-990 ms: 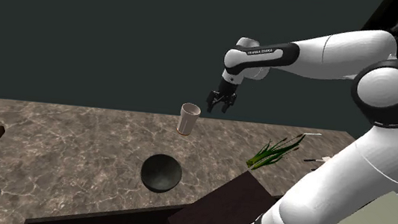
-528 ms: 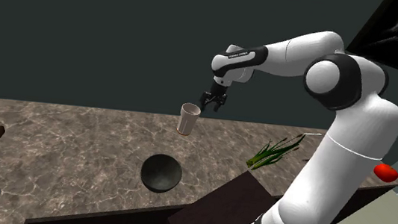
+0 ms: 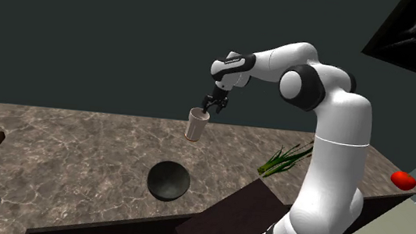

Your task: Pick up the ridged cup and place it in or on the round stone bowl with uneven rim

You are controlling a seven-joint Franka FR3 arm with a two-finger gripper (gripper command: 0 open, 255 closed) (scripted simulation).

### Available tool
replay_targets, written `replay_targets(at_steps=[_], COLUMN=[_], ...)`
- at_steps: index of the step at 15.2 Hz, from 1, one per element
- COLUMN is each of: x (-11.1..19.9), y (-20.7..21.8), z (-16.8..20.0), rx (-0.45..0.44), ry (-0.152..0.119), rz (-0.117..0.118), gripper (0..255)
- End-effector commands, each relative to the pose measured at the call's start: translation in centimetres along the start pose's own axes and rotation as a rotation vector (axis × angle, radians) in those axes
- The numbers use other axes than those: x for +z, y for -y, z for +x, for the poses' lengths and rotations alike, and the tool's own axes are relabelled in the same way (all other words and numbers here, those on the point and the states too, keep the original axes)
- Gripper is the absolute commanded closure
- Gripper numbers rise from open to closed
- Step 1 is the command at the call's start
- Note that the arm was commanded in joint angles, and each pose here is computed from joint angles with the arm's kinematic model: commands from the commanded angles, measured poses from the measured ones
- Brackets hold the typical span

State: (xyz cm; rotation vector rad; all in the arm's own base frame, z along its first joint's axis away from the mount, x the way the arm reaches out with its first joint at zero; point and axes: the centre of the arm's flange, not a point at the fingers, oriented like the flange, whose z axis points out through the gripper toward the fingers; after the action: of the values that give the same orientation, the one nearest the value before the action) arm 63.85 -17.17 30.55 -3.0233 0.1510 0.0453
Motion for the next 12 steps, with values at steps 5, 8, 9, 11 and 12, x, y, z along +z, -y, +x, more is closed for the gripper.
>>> replay_targets(at_steps=[5, 8, 9, 11, 12], x=[3.2, 4.7, 5.3, 5.6, 5.6], y=[-1.3, -1.3, -1.3, -1.3, -1.3], z=[3.0, 3.0, 3.1, 3.1, 3.1], rx=[-0.003, -0.003, -0.003, -0.003, -0.003], ry=[-0.006, -0.006, -0.006, -0.006, -0.006], rz=[0.002, 0.002, 0.002, 0.002, 0.002], gripper=[0, 0, 0, 0, 0])
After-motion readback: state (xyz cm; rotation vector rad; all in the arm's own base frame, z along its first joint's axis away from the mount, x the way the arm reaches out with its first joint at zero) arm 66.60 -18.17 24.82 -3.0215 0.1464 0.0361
